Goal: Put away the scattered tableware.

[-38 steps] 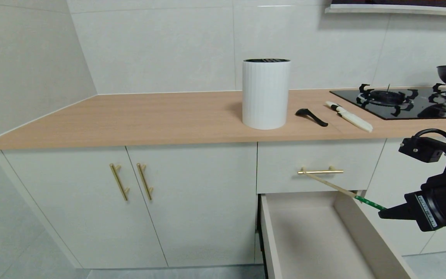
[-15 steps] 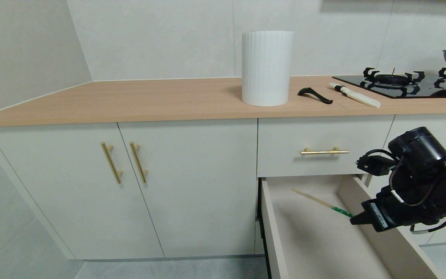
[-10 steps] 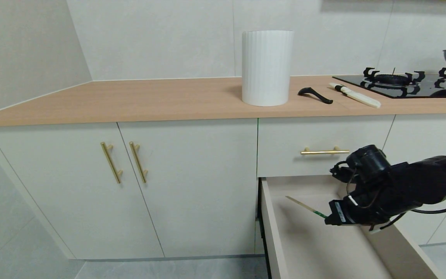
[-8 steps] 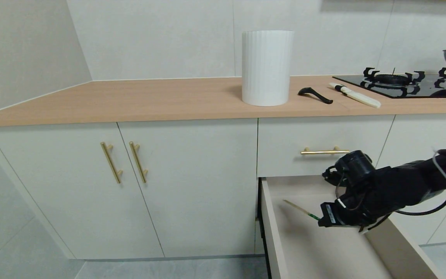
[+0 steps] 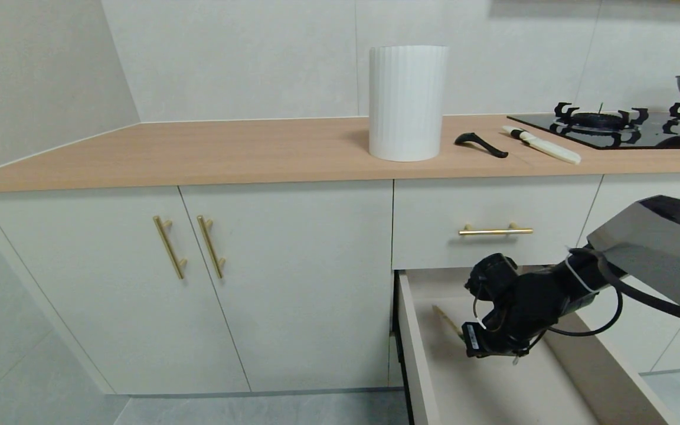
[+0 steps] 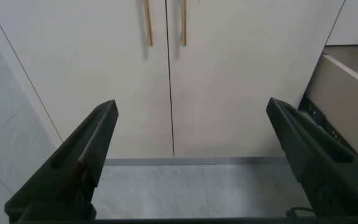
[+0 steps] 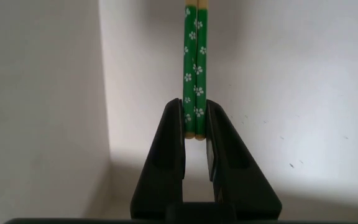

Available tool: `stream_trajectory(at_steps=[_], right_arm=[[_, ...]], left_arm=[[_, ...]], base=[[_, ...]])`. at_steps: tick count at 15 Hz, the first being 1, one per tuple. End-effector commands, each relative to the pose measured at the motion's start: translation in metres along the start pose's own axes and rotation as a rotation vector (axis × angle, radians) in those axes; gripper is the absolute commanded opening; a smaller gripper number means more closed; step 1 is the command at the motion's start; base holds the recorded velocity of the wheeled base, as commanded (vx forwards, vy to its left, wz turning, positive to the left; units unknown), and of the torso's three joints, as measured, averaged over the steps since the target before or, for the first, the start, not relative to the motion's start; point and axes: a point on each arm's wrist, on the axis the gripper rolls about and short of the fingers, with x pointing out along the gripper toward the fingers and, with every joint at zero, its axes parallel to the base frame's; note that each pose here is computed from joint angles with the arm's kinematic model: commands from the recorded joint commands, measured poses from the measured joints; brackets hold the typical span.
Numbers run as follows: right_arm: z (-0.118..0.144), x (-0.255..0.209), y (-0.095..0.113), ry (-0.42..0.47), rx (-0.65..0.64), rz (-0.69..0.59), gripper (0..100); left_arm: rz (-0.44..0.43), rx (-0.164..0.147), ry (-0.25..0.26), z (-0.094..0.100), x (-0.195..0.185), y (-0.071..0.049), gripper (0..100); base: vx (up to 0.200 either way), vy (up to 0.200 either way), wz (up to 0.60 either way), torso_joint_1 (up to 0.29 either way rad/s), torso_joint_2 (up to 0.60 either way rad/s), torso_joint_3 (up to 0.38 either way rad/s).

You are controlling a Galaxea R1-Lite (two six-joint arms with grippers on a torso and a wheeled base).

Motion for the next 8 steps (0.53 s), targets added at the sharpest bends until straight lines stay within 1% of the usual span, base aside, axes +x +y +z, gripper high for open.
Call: stream_trajectory(at_steps=[1,4,7,8], right_arm=[[-0.003,0.014,-0.002,0.033,0.000,-0.012,0],[-0.007,0.020,-0.004,0.045,-0.003,-0.047,0],[-0.011,0.028,0.000,0.043,-0.018,-0.112,0],[-0.012,0.028,0.002,0.042,-0.024,-0.115,0]], left_arm=[[0.001,0.000,0.001,0.000,0.000,0.000,100],[0.001,0.000,0.001,0.000,0.000,0.000,100],[0.001,0.000,0.001,0.000,0.000,0.000,100],[0.001,0.000,0.001,0.000,0.000,0.000,100]], base=[[0.000,0.000,0.00,0.000,0.00,0.000],[0.000,0.000,0.00,0.000,0.00,0.000],[0.000,0.000,0.00,0.000,0.00,0.000],[0.000,0.000,0.00,0.000,0.00,0.000]])
